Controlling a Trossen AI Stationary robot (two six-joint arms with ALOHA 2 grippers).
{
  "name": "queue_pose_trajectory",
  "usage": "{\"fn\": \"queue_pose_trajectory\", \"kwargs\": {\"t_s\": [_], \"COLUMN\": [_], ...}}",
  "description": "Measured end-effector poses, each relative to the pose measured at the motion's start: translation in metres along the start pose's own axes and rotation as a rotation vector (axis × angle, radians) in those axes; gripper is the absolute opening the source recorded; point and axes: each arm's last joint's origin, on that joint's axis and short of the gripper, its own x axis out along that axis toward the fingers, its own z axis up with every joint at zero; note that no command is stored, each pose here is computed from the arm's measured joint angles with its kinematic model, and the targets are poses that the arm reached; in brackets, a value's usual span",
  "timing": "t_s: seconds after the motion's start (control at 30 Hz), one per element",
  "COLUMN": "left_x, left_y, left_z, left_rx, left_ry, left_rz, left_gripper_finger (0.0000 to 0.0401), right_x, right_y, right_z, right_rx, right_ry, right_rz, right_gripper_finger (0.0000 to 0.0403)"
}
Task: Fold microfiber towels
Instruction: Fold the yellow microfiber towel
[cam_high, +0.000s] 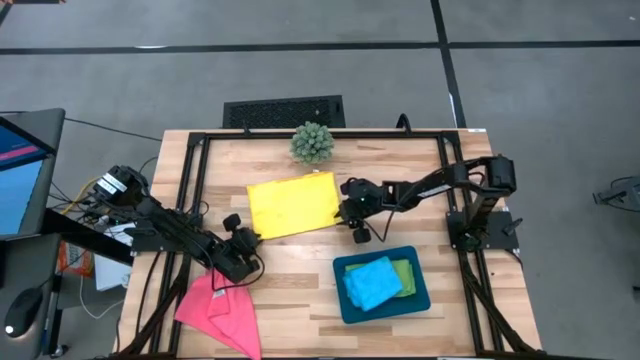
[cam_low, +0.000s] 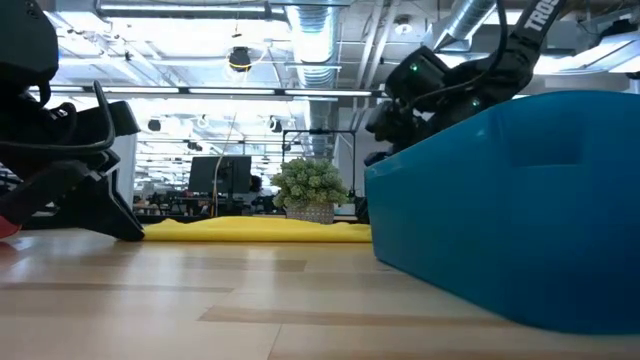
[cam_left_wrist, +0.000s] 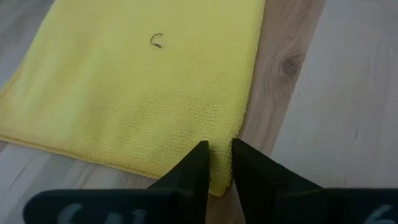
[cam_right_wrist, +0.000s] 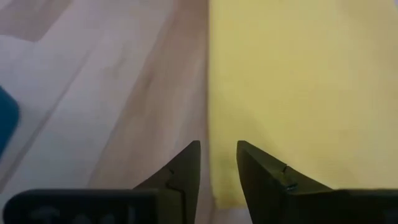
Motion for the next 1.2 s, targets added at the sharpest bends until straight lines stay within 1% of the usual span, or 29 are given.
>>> {"fn": "queue_pose_trajectory", "kwargs": {"t_s": [0.1,0.23,0.3,0.47,0.57,0.63,0.73,0.87,0.93,0.97,1.1,1.2], "left_x": [0.000,0.000,0.000,0.000,0.000,0.000,0.000,0.000,-0.001,-0.002,-0.011,-0.020], "left_y": [0.000,0.000,0.000,0.000,0.000,0.000,-0.001,-0.001,-0.004,-0.006,-0.012,-0.015], "left_z": [0.000,0.000,0.000,0.000,0.000,0.000,0.000,0.001,0.005,0.008,0.022,0.034], "left_rx": [-0.006,-0.007,-0.008,-0.013,-0.013,-0.020,-0.028,-0.037,-0.032,-0.026,-0.018,-0.032], "left_ry": [0.000,0.000,0.000,0.001,0.006,0.007,0.008,0.001,0.003,0.005,0.045,0.058], "left_rz": [0.000,0.000,0.001,0.001,-0.005,-0.009,-0.012,-0.016,-0.015,-0.020,-0.045,-0.056], "left_gripper_finger": [0.0057,0.0057,0.0057,0.0056,0.0046,0.0031,0.0006,0.0002,0.0002,0.0001,0.0000,0.0000], "right_x": [0.000,0.011,0.017,0.025,0.025,0.024,0.024,0.024,0.023,0.022,0.008,-0.007], "right_y": [-0.002,0.001,0.001,-0.002,-0.002,-0.002,-0.002,0.000,0.002,0.003,0.008,0.009], "right_z": [-0.001,-0.013,-0.016,-0.023,-0.024,-0.024,-0.024,-0.023,-0.021,-0.019,-0.012,-0.003], "right_rx": [0.000,-0.009,-0.010,0.007,0.025,0.035,0.038,0.056,0.066,0.067,0.080,0.079], "right_ry": [0.000,0.055,0.052,0.070,0.075,0.084,0.094,0.098,0.097,0.099,0.110,0.103], "right_rz": [-0.005,0.024,0.034,0.039,0.035,0.022,0.006,-0.015,-0.018,-0.021,-0.018,-0.011], "right_gripper_finger": [0.0130,0.0130,0.0130,0.0130,0.0126,0.0116,0.0089,0.0042,0.0017,0.0010,0.0013,0.0006]}}
